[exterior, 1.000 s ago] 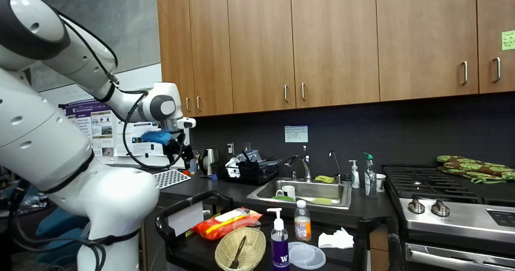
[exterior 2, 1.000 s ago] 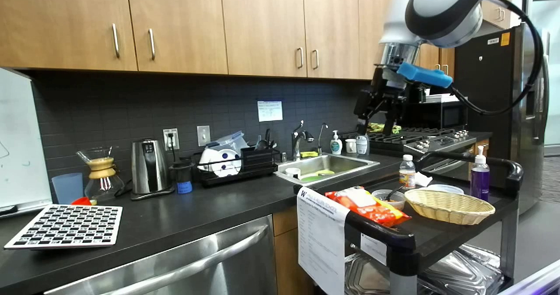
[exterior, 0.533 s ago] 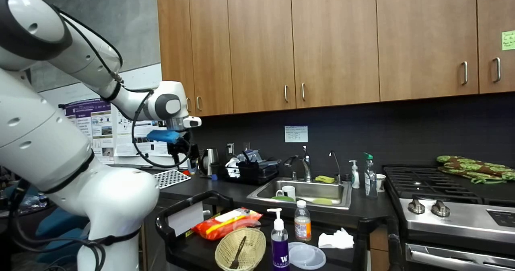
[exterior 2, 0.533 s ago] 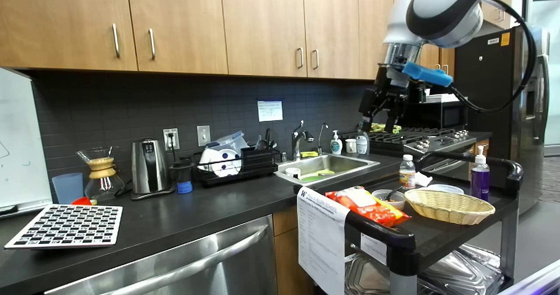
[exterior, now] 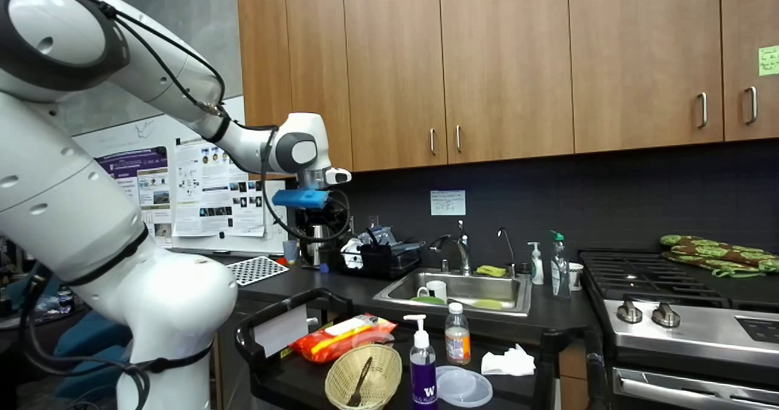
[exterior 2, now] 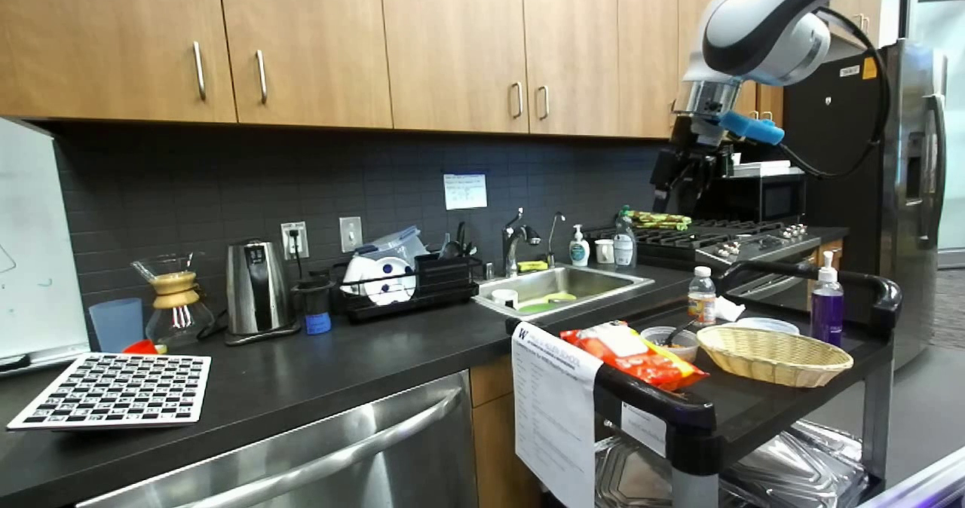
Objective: Put the bottle with the orange label in the sink.
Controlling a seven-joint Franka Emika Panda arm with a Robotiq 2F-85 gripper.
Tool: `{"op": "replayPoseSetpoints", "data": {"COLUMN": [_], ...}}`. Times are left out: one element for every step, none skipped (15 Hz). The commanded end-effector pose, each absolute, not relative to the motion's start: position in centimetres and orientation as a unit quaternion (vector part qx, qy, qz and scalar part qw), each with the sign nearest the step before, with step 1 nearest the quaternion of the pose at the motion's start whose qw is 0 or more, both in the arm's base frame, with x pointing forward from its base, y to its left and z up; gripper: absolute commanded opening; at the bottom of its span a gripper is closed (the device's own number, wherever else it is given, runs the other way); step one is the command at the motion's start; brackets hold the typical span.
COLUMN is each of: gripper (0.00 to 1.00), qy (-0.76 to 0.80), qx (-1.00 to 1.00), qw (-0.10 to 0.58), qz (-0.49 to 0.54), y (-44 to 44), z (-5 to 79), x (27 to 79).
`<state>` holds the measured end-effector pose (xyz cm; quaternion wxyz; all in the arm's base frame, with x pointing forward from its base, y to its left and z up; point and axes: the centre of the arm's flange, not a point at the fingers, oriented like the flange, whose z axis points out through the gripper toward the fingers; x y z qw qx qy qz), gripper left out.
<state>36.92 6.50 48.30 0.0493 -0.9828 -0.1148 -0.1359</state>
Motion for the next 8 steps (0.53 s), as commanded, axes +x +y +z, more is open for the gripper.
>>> {"op": "replayPoseSetpoints", "data": {"gripper": [1.0, 1.0, 1.0, 1.0, 1.0, 1.0, 1.0, 1.0], "qy": [-0.116, -0.112, -0.106, -0.099, -0.092, -0.081, -0.066, -0.057], "qx": [-0.984, -0.984, -0.985, -0.986, -0.987, -0.989, -0.992, -0.993], "qw": [0.053, 0.052, 0.052, 0.051, 0.049, 0.045, 0.031, 0.019], "qz": [-0.125, -0.125, -0.124, -0.121, -0.119, -0.114, -0.107, -0.101], "y": [3.2, 2.4, 1.8, 1.1, 0.6, 0.2, -0.3, -0.8], "z": [50.3, 50.8, 51.3, 51.7, 52.1, 52.3, 52.6, 52.7], "x": [41.2, 42.0, 42.7, 43.5, 44.1, 44.6, 45.0, 45.3]}}
